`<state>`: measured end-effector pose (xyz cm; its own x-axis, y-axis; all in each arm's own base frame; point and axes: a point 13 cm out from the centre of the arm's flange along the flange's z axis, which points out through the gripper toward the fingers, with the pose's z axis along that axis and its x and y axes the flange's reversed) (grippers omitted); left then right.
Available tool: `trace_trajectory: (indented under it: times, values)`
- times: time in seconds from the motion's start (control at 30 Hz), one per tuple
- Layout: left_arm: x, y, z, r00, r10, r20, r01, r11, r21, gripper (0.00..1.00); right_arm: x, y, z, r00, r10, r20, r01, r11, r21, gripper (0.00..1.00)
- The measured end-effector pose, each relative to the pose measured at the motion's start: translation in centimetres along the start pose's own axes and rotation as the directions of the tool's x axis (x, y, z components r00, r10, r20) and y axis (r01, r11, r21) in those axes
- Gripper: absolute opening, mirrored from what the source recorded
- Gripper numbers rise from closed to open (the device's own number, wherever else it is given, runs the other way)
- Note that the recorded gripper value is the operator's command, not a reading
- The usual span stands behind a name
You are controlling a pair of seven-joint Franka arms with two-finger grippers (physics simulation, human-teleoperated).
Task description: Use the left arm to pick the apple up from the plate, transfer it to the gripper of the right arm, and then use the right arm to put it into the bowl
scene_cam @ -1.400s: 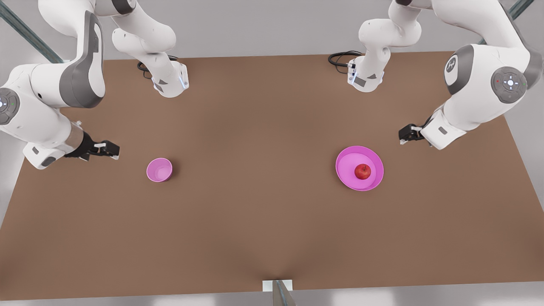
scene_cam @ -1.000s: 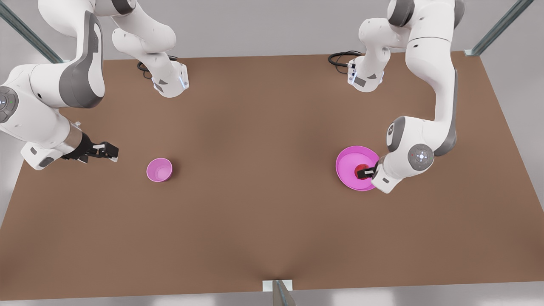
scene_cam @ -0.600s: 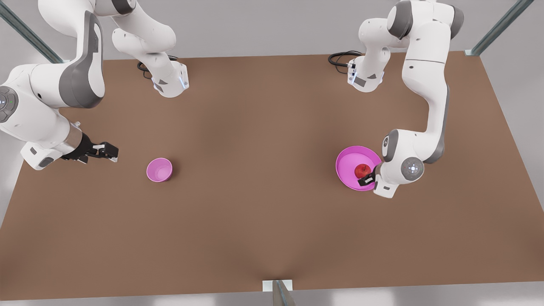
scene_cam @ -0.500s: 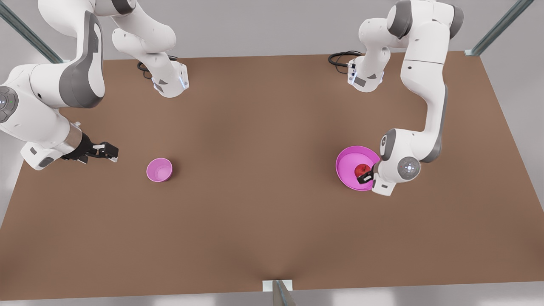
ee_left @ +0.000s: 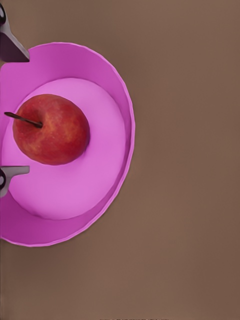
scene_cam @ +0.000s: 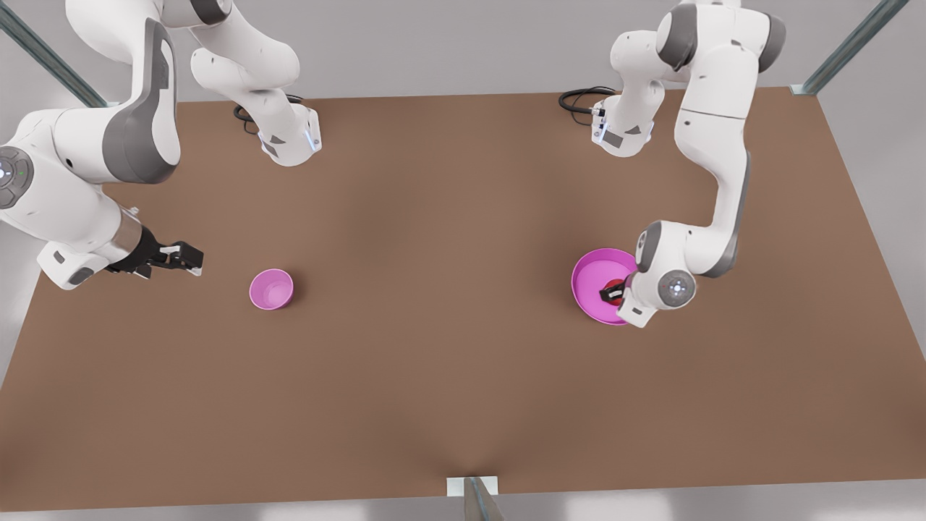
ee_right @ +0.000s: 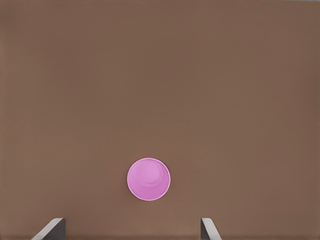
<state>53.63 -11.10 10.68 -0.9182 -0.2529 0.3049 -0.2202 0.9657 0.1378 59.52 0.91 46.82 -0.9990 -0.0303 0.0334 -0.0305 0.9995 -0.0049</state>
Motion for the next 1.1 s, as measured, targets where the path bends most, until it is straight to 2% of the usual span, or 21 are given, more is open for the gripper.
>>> trace_trajectory:
  times: [0.6,0.77,1.1]
  values:
    - [-0.5,-0.2,5.1,0.994,0.108,-0.03,-0.108,0.994,-0.001,1.0,0.0,0.0,0.1,1.0,-0.001,-0.002,0.001,1.0,0.0,1.0]
    - [-0.5,-0.1,5.6,0.992,0.123,-0.035,-0.123,0.992,-0.002,0.84,0.1,-0.2,0.1,1.0,0.002,-0.003,-0.002,1.0,0.0,1.0]
    - [-0.7,-0.2,6.4,0.989,0.143,-0.033,-0.143,0.99,0.0,0.83,0.1,-0.4,0.2,1.0,0.001,-0.004,-0.001,1.0,0.0,1.0]
